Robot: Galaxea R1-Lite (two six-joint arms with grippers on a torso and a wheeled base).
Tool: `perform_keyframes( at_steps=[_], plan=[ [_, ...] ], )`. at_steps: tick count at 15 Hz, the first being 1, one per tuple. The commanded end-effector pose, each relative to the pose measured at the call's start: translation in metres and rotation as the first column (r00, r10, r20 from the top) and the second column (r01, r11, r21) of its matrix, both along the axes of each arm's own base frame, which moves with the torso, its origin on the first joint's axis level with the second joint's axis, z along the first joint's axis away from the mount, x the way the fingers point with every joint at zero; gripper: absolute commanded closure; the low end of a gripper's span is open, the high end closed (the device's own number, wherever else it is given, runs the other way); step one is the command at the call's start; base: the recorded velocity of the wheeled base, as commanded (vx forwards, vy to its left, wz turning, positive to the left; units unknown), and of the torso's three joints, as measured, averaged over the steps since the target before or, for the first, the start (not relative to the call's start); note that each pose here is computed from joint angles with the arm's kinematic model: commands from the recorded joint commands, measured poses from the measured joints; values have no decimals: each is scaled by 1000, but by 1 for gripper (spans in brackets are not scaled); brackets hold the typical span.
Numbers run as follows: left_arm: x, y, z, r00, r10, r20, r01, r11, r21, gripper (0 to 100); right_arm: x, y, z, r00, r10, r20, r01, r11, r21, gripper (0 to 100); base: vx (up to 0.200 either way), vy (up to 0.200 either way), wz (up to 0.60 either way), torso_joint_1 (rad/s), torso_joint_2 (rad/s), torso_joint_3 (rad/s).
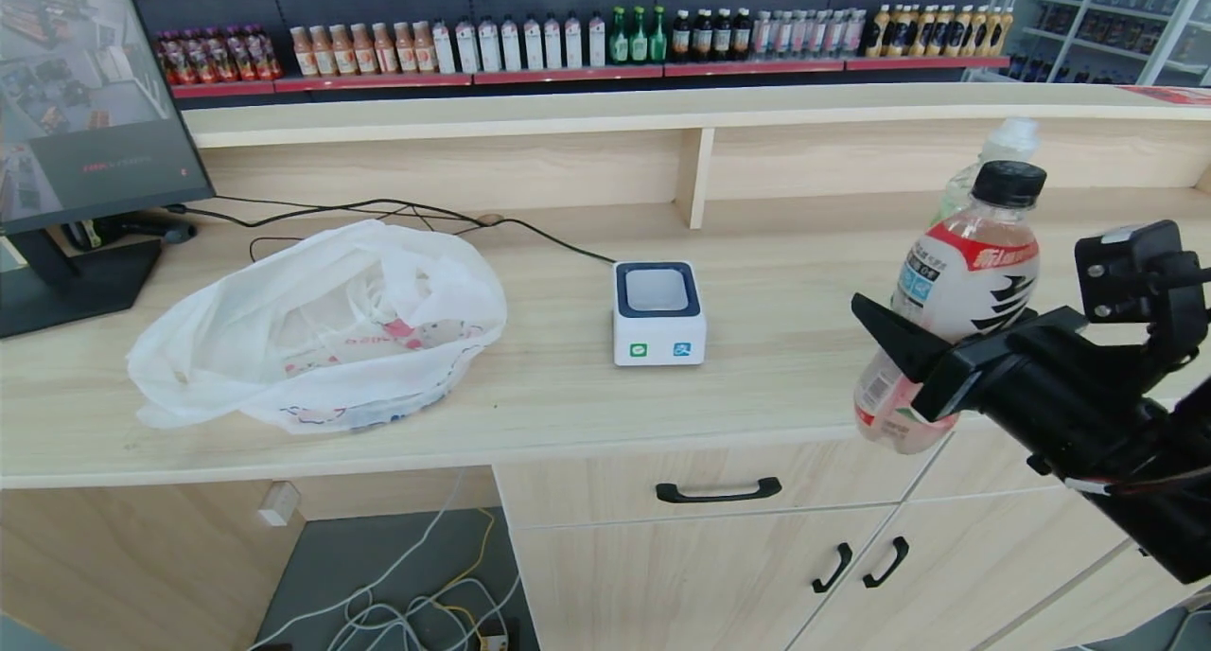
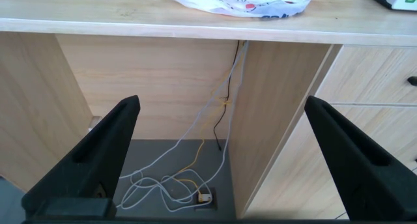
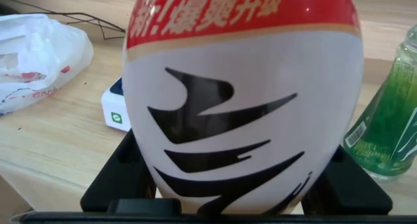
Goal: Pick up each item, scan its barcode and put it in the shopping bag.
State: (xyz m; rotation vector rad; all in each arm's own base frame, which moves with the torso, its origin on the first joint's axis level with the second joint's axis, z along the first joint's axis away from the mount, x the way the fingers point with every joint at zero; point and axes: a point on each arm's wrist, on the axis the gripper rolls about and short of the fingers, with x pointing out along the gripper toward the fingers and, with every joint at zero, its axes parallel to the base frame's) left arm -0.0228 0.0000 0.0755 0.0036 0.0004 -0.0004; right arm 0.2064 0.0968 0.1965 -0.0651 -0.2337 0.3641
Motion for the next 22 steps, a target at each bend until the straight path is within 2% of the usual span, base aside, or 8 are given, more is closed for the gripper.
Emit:
perform_keyframes(
  at_steps=[1,3,7,12,13,17,20,22],
  plan=[
    [0,0,0,1000,0,0,0,1000,1,0,-8,-1,3,1000,18,14,-18,1000,5,100,0,0,0,0,0,0],
    [0,0,0,1000,-3,0,3,1000,-1,0,-14,7,4,988,149,27,-149,989,-10,100,0,0,0,0,0,0],
    [0,0,0,1000,0,0,0,1000,1,0,-24,22,11,954,296,55,-296,955,-3,100,0,0,0,0,0,0],
    [0,0,0,1000,0,0,0,1000,1,0,-24,34,9,861,508,14,-507,858,86,100,0,0,0,0,0,0],
    [0,0,0,1000,0,0,0,1000,-1,0,-22,37,9,824,567,15,-565,819,102,100,0,0,0,0,0,0],
    [0,0,0,1000,-3,0,3,1000,1,0,14,62,23,791,608,73,-612,779,137,100,0,0,0,0,0,0],
    [0,0,0,1000,-1,0,1,1000,1,0,27,76,26,700,707,99,-714,694,89,100,0,0,0,0,0,0],
    [0,0,0,1000,0,0,0,1000,1,0,23,76,29,681,725,106,-732,669,125,100,0,0,0,0,0,0]
  ],
)
